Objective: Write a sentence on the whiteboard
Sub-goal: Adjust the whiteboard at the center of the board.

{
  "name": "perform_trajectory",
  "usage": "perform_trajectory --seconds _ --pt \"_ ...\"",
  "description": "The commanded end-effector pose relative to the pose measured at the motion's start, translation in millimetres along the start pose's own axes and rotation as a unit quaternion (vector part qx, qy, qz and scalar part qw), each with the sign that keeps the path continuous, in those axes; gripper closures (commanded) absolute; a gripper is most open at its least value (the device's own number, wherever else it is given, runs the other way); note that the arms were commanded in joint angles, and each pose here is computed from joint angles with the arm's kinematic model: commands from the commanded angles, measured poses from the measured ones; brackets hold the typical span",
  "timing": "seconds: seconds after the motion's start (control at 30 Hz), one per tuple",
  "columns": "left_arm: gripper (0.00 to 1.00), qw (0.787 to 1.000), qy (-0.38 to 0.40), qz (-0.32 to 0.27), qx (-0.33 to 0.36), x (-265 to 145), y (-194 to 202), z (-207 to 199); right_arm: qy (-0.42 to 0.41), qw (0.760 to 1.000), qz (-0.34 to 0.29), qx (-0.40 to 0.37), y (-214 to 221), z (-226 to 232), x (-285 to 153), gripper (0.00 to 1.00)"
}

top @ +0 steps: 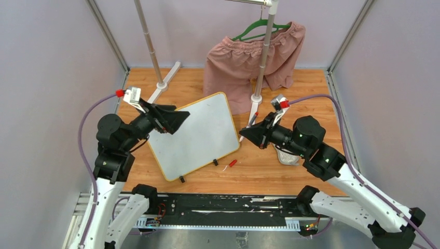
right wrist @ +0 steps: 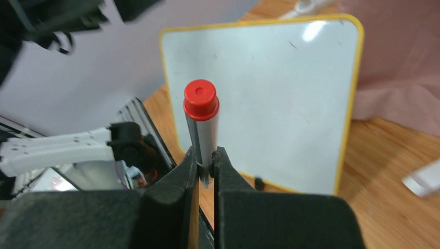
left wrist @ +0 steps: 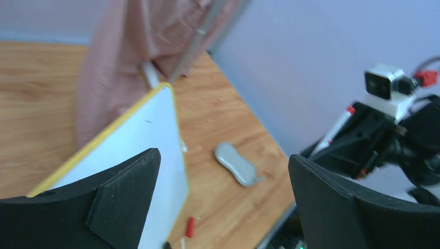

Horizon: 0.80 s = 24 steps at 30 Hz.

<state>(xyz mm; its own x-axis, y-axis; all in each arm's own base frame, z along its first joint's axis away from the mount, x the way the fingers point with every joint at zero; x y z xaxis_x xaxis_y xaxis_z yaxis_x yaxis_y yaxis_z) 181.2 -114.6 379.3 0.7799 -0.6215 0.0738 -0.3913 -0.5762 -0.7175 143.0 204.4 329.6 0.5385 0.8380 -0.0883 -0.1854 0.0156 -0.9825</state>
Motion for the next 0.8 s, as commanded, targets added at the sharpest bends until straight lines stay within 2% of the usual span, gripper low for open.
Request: perform_trajectory --seconds 0.0,0.13,0.3,0.5,0.67,0.77 --pt "0.00 0.987 0.149 0.058 -0.008 -0.8 15.6 -45.0 -0.059 0.989 -0.129 0.029 -53.9 26.4 14.4 1.00" --pt "0.01 0.979 0.186 0.083 0.010 1.0 20.4 -63.7 -0.086 0.977 -0.180 0.072 -72.6 35.0 33.6 1.00" --pt "0.03 0.973 0.196 0.122 0.011 6.0 25.0 -67.0 -0.109 0.964 -0.219 0.105 -88.9 43.8 51.9 1.00" --pt "0.05 0.967 0.213 0.137 0.006 11.1 28.5 -67.4 -0.126 0.944 -0.269 0.141 -100.3 50.4 68.0 1.00" --pt "0.11 0.967 0.211 0.144 -0.002 16.1 31.0 -66.6 -0.138 0.936 -0.288 0.150 -109.6 59.9 76.0 1.00" --pt "0.18 0.967 0.220 0.128 -0.001 17.6 25.4 -71.4 -0.146 0.933 -0.291 0.152 -111.1 65.8 80.7 1.00"
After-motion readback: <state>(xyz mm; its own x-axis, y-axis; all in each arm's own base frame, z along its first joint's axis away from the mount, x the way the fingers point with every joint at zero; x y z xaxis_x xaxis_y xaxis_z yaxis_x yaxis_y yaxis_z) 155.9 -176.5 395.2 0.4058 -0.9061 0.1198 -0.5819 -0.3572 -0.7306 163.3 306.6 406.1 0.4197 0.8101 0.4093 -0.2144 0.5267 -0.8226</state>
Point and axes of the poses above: each gripper's point midway between its finger pads, its own x axis out along the fingers, its own z axis along the line the jaws close on, y = z × x, the point moved 5 cm from there along -x, back along the fingers, and after that the axes turned 13 degrees about -x, right-handed, at the moved point
